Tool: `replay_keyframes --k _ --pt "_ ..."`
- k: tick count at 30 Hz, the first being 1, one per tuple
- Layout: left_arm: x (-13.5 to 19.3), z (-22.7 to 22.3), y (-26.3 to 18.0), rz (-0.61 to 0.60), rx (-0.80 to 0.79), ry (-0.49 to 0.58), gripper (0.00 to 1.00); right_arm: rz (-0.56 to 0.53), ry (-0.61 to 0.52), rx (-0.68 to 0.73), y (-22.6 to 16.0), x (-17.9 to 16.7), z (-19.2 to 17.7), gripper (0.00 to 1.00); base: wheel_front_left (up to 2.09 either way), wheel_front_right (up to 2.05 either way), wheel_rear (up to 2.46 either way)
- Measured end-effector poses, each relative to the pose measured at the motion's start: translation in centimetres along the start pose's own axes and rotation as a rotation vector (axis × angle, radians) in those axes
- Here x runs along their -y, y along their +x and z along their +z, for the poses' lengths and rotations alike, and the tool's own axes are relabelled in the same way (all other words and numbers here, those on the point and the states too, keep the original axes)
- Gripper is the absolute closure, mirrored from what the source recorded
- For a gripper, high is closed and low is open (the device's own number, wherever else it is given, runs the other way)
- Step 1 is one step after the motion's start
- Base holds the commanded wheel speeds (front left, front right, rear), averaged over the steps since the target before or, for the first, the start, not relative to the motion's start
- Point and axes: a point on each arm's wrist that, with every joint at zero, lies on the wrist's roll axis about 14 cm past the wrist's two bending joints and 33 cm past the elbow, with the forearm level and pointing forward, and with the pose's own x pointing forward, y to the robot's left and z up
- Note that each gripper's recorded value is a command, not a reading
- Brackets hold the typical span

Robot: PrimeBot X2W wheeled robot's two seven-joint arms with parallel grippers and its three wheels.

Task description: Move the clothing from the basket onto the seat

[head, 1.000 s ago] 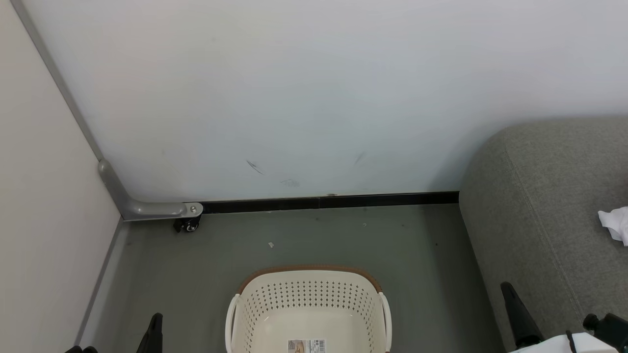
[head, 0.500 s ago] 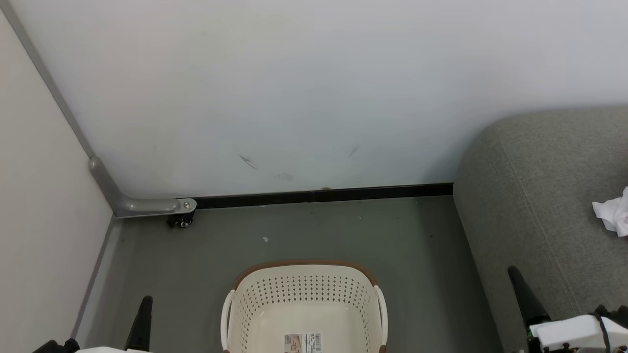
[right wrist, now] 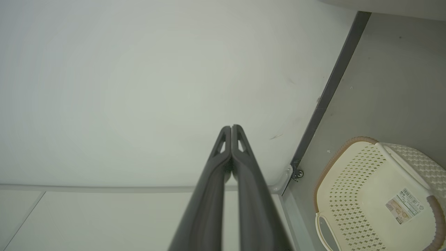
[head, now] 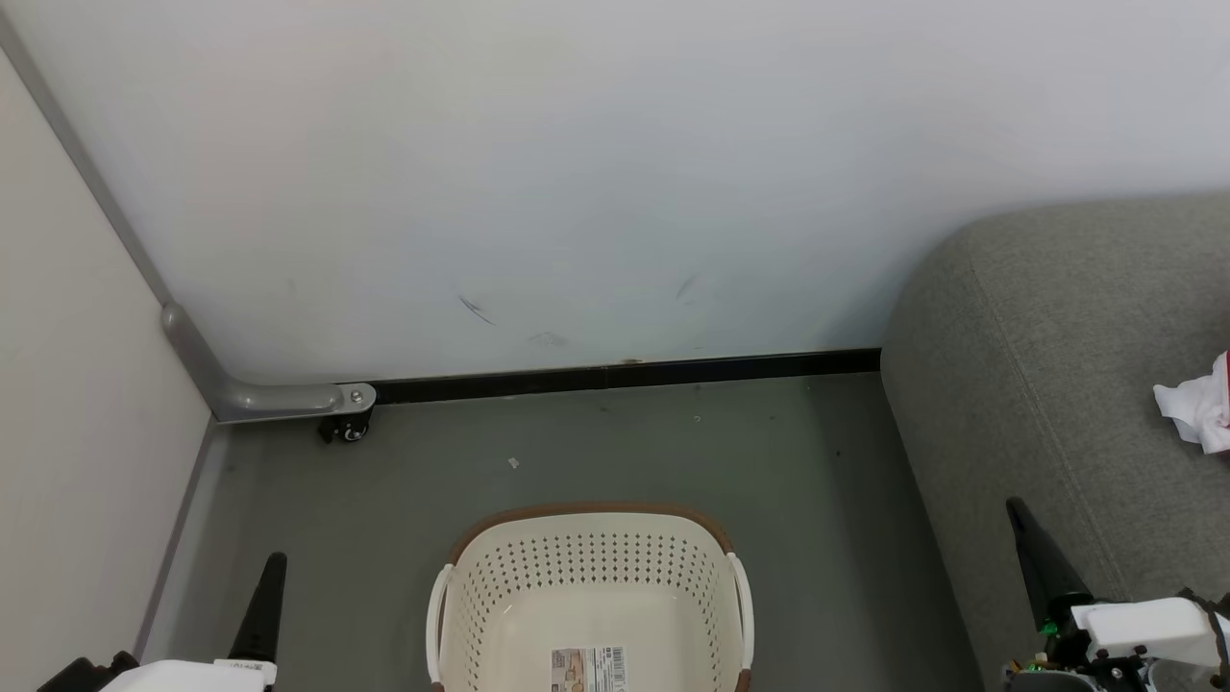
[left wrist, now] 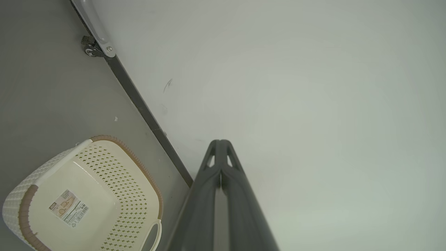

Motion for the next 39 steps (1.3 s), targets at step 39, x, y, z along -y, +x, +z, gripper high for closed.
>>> replay_keyframes --k 39 --pt "1.4 0.3 0.9 -0.054 -0.01 -0.17 1.0 0.004 0.182 0.006 0.6 -0.1 0.8 1.0 0.0 0.0 0.0"
